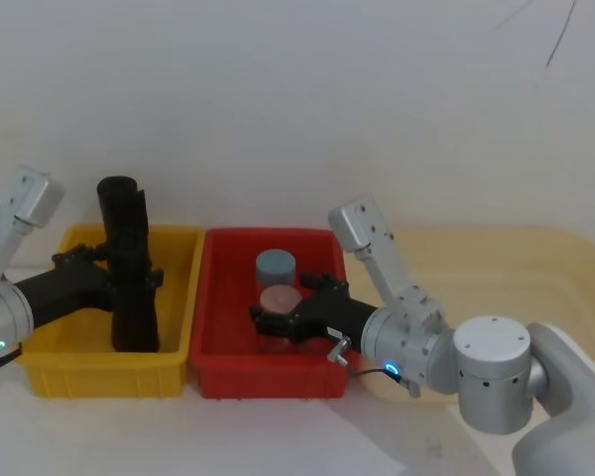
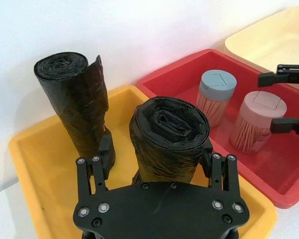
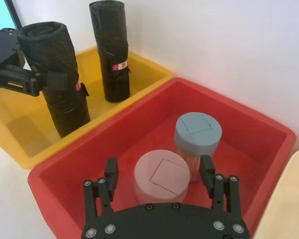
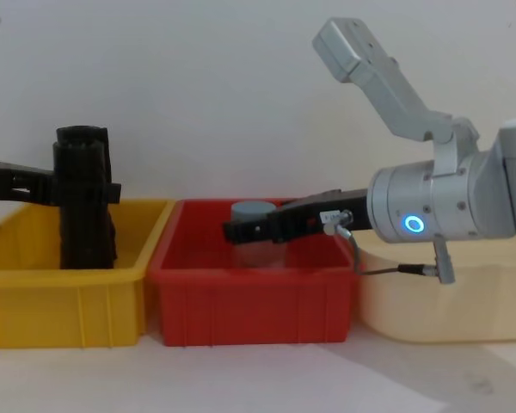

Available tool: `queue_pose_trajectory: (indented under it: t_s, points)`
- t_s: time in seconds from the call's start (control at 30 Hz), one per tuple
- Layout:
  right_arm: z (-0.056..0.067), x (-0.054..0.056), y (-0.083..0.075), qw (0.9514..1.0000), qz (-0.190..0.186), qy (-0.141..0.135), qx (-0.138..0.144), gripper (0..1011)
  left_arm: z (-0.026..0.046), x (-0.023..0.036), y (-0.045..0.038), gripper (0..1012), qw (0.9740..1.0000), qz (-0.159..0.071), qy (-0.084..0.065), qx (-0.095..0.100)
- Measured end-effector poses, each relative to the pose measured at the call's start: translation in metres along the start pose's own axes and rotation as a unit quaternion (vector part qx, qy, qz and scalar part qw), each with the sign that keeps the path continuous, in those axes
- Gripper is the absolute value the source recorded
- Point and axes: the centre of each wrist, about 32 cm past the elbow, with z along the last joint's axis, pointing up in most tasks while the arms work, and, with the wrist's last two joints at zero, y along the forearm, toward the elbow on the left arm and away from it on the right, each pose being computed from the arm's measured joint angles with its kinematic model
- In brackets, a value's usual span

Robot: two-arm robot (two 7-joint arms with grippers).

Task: Pick up the garbage bag with the one hand and transfer it to the other hand.

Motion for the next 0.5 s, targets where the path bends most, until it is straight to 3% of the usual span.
queue_pose_trajectory:
  t_s: [0.1, 0.27, 0.5]
  points:
    - [-0.0005, 0.0004, 0.0013, 1.0, 0.001, -0.002, 0.0, 1002, 0.0, 0.0, 0.0, 992, 1.0, 0.0, 0.0, 0.0]
    - [-0.0011, 0.0007, 0.0024, 1.0, 0.001, -0.004, -0.001, 987, 0.0, 0.0, 0.0, 893, 1.0, 0.0, 0.0, 0.0]
    - [-0.0014, 0.001, 0.0034, 1.0, 0.002, -0.005, -0.001, 820, 0.0, 0.0, 0.0, 685, 1.0, 0.0, 0.0, 0.0]
